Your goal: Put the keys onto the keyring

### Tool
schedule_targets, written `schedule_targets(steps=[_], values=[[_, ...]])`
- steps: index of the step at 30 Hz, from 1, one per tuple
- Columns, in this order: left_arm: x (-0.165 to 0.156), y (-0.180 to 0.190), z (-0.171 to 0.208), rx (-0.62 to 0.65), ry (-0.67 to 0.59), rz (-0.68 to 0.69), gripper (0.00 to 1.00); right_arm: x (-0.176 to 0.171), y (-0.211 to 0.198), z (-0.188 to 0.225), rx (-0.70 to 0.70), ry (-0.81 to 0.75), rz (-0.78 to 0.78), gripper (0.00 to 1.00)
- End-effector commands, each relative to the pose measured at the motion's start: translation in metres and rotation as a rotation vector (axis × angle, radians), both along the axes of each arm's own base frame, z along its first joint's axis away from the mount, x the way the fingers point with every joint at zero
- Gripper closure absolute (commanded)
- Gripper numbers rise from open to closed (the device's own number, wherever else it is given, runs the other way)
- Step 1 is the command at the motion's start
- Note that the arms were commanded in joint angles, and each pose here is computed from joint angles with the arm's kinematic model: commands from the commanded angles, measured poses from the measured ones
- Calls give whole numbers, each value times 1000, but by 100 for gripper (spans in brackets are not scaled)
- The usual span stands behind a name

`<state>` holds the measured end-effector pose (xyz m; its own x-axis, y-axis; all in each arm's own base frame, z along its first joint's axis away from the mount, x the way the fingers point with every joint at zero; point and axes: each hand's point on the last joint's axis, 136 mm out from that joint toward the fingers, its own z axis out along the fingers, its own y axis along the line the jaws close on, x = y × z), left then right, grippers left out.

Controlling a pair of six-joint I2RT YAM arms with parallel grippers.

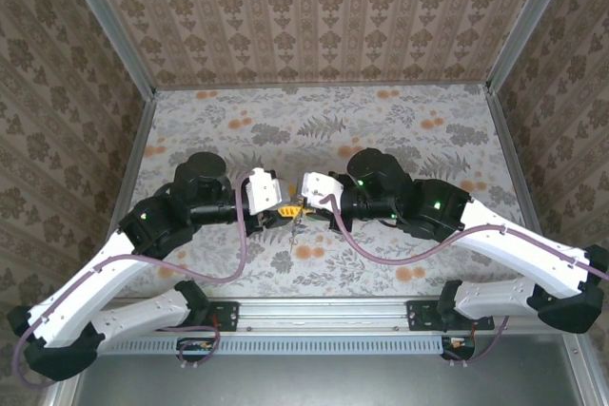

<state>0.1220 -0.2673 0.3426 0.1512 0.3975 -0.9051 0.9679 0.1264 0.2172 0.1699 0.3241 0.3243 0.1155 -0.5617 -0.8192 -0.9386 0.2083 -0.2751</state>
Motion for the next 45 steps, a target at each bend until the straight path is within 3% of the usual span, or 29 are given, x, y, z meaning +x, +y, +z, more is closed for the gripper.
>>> schedule_targets(steps=[1, 4, 10, 11, 12, 16, 19, 24, 33, 36, 45], values=[[1, -1, 0, 13, -29, -1, 69, -9, 3, 18, 36, -19, 48, 100], [-2, -2, -1, 17, -18, -21, 89, -11, 4, 18, 39, -14, 62, 100], [-9, -5, -13, 76, 37, -73, 87, -16, 1, 25, 67, -22, 77, 100], [-10, -6, -14, 77, 47, -82, 90, -16, 1, 25, 65, -22, 76, 100], [-12, -7, -13, 69, 50, -94, 100, -16, 0, 24, 64, -23, 74, 100], [-18, -8, -1, -8, 48, -117, 100, -15, 0, 23, 68, -19, 65, 100], [-23, -7, 19, -137, 52, -145, 100, -15, -1, 23, 81, -20, 59, 92], [-31, 1, 46, -302, 66, -205, 100, -21, 0, 28, 129, -23, 82, 88], [-34, 7, 58, -402, 86, -235, 100, -38, 0, 38, 206, -29, 165, 81], [-36, 7, 64, -446, 94, -259, 100, -44, -2, 41, 232, -37, 190, 83], [-37, 4, 61, -462, 127, -285, 100, -47, -7, 50, 273, -69, 195, 100]])
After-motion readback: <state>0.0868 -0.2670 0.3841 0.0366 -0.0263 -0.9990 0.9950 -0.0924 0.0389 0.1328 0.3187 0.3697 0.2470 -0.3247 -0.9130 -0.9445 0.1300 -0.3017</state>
